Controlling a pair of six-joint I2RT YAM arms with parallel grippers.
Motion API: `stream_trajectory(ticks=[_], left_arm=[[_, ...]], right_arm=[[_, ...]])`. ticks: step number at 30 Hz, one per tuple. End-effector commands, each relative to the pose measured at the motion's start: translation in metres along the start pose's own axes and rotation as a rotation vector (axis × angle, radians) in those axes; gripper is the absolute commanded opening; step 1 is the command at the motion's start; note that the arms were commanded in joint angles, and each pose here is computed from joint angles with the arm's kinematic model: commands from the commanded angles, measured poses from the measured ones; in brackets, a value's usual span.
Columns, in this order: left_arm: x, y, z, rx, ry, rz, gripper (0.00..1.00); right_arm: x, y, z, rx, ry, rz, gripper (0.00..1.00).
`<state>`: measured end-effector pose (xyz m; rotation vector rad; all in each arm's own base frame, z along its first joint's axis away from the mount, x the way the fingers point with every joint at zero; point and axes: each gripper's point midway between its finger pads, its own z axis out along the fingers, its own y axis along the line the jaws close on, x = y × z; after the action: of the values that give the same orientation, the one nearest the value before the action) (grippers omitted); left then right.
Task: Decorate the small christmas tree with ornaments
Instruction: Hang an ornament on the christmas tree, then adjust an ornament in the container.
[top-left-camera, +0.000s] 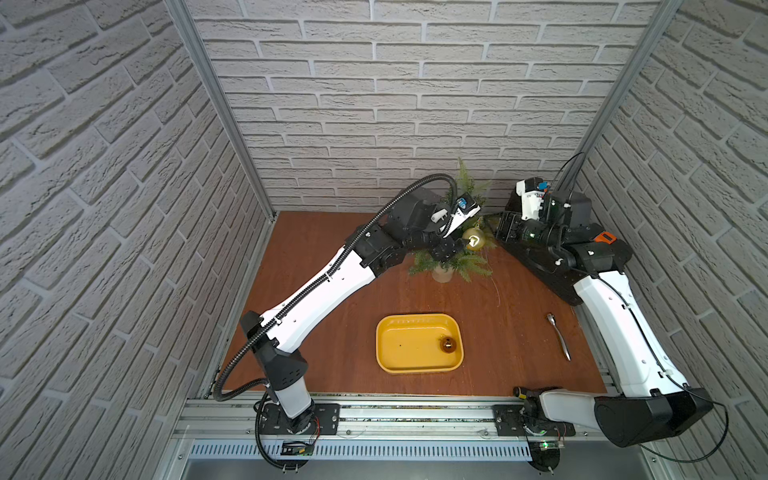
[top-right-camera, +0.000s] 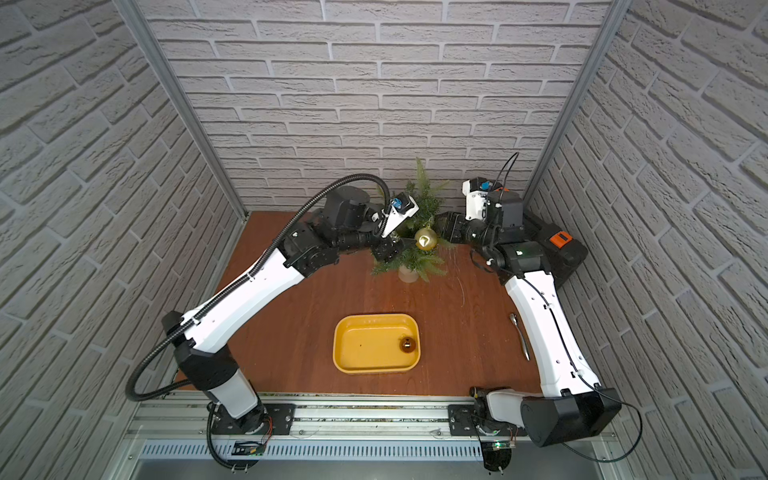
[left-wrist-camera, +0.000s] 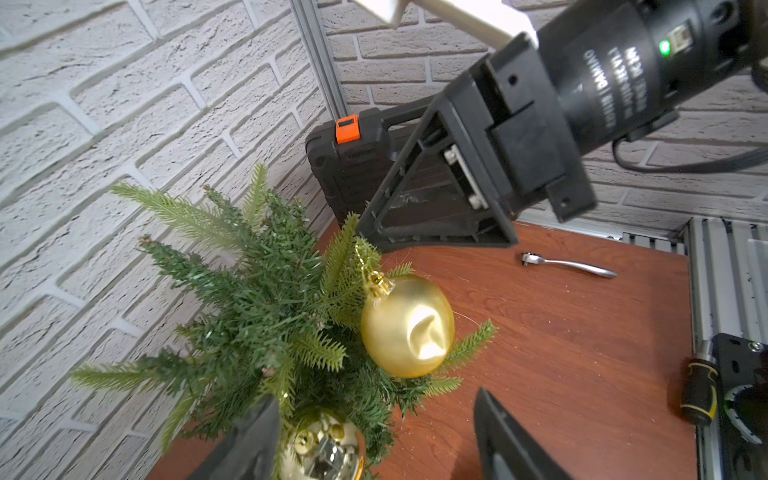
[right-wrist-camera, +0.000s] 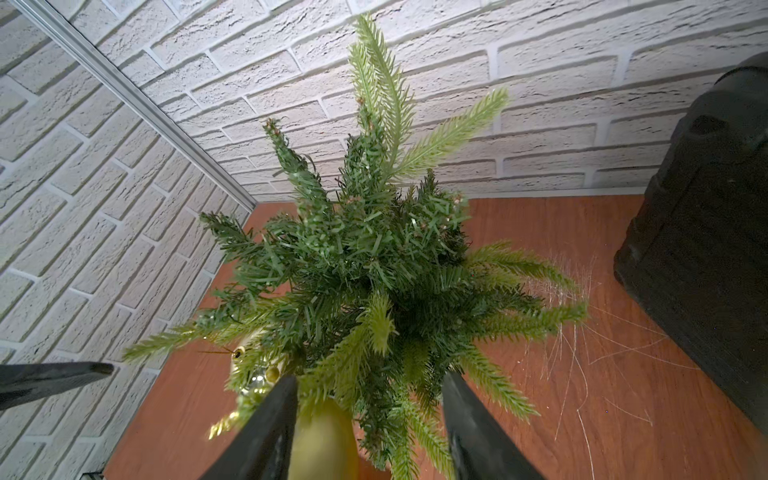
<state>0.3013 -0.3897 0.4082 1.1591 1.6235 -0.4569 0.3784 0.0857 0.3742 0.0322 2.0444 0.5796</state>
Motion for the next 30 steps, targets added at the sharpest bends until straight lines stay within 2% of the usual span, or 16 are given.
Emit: stream_trajectory(ticks=[1, 10, 17, 25, 30], left_arm=[[-0.018, 0.011, -0.023, -0.068, -0.074, -0.002, 0.74], [0.012, 0.027, -0.054, -0.17, -0.02, -0.046, 0.74], [0.05, 0.05, -0.08, -0.238, 0.025, -0.159, 0.74], [0.125, 0.076, -0.116, -0.301, 0.114, -0.339, 0.73], [0.171, 0.083, -0.136, -0.347, 0.163, -0.409, 0.73]], right_arm=[[-0.016, 0.011, -0.027, -0.006, -0.075, -0.027, 0.59], [-0.008, 0.022, -0.052, -0.023, -0.069, -0.037, 0.59], [0.015, 0.03, -0.067, -0.037, -0.017, -0.046, 0.57], [0.081, 0.038, -0.082, -0.007, 0.138, -0.086, 0.53], [0.145, 0.04, -0.081, 0.025, 0.307, -0.121, 0.51]])
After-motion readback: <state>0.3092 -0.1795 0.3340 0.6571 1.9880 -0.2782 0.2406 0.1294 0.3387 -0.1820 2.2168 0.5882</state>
